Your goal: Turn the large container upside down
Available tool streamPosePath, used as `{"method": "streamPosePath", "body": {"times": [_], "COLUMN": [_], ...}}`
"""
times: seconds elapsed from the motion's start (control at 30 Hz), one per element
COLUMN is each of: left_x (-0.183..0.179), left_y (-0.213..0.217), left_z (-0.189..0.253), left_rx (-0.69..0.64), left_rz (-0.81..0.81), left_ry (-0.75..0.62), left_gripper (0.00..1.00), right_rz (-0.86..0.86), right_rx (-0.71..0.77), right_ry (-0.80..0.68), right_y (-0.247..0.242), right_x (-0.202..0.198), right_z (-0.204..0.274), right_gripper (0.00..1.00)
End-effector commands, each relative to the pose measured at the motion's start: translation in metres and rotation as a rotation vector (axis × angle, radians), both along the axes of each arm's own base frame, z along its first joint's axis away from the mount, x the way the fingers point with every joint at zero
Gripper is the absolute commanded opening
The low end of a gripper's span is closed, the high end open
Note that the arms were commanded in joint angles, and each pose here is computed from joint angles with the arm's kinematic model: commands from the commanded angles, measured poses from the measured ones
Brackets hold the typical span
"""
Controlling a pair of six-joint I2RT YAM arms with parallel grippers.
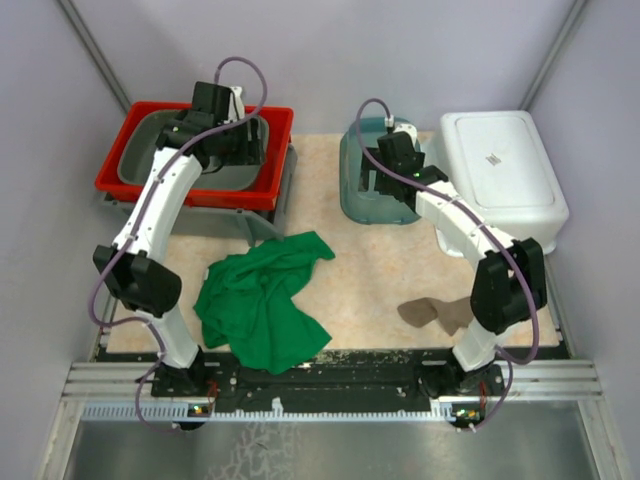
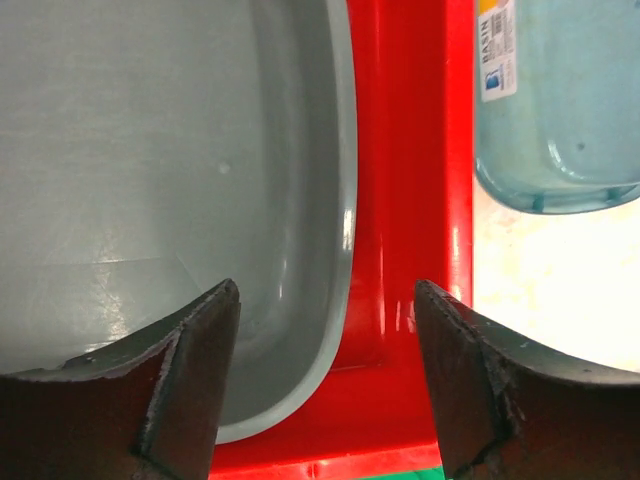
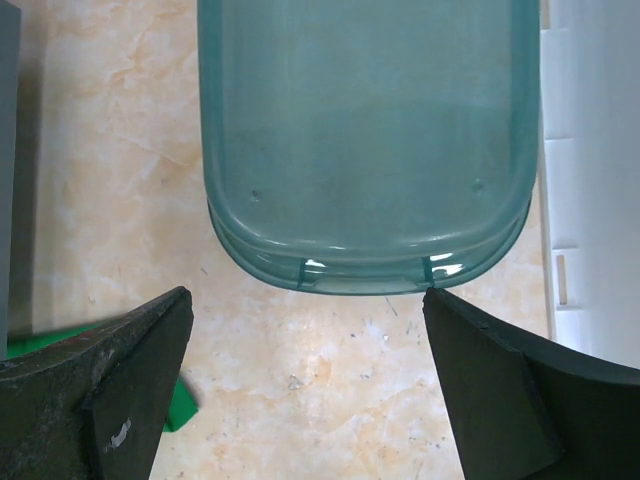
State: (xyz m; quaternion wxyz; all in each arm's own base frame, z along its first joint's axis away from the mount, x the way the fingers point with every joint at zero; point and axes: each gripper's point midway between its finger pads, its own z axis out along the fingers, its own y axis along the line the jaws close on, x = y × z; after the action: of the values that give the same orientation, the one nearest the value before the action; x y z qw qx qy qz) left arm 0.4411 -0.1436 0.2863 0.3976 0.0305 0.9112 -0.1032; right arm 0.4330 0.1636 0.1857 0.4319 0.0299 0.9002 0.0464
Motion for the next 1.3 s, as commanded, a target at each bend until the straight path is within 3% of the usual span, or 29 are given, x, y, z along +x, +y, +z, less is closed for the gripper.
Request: {"method": "streamPosePath", "body": {"times": [0.0, 0.1, 0.3, 0.43, 0.7, 0.83, 0.97, 1.1, 1.27], "left_x": [-0.009, -0.005, 0.004, 0.007, 0.014, 0.015, 0.006, -0.004, -0.035], "left_y": [-0.004, -0.01, -0.011, -0.01, -0.005, -0.004, -0.004, -0.007, -0.009], "left_z": [-0.011, -0.03, -0.054, -0.063, -0.056, -0.013, 0.05, 0.11, 0.186], "left_rx": [0.036, 0.055, 0.158, 0.213, 0.264, 0.244, 0.163, 0.069, -0.032], "left_rz": [-0.048, -0.055, -0.047, -0.041, -0.018, -0.004, 0.009, -0.022, -0.073], "left_ry": [0.037, 0.071, 0.092, 0.103, 0.065, -0.026, -0.175, -0.409, -0.603], "left_gripper": [0.75, 0.73, 0.58, 0.55, 0.25, 0.0, 0.0, 0.0, 0.0], "right_rz": [-0.024, -0.024, -0.024, -0.029, -0.025, -0.013, -0.014, -0.005, 0.011], "right_rx": [0.0, 0.001, 0.003, 0.006, 0.012, 0.028, 0.061, 0.118, 0.142], "right_ry": [-0.097, -0.098, -0.09, -0.095, -0.139, -0.192, -0.241, -0.274, -0.295], "right_y": [-0.009, -0.009, -0.01, -0.013, -0.021, -0.025, -0.028, -0.029, -0.035], "right_x": [0.0, -0.001, -0.002, -0.004, -0.01, -0.017, -0.026, -0.043, -0.067], "right_z": [0.041, 0.042, 0.041, 0.044, 0.071, 0.097, 0.119, 0.134, 0.133], "right_gripper": [0.98, 0.98, 0.98, 0.98, 0.98, 0.98, 0.98, 0.98, 0.98]}}
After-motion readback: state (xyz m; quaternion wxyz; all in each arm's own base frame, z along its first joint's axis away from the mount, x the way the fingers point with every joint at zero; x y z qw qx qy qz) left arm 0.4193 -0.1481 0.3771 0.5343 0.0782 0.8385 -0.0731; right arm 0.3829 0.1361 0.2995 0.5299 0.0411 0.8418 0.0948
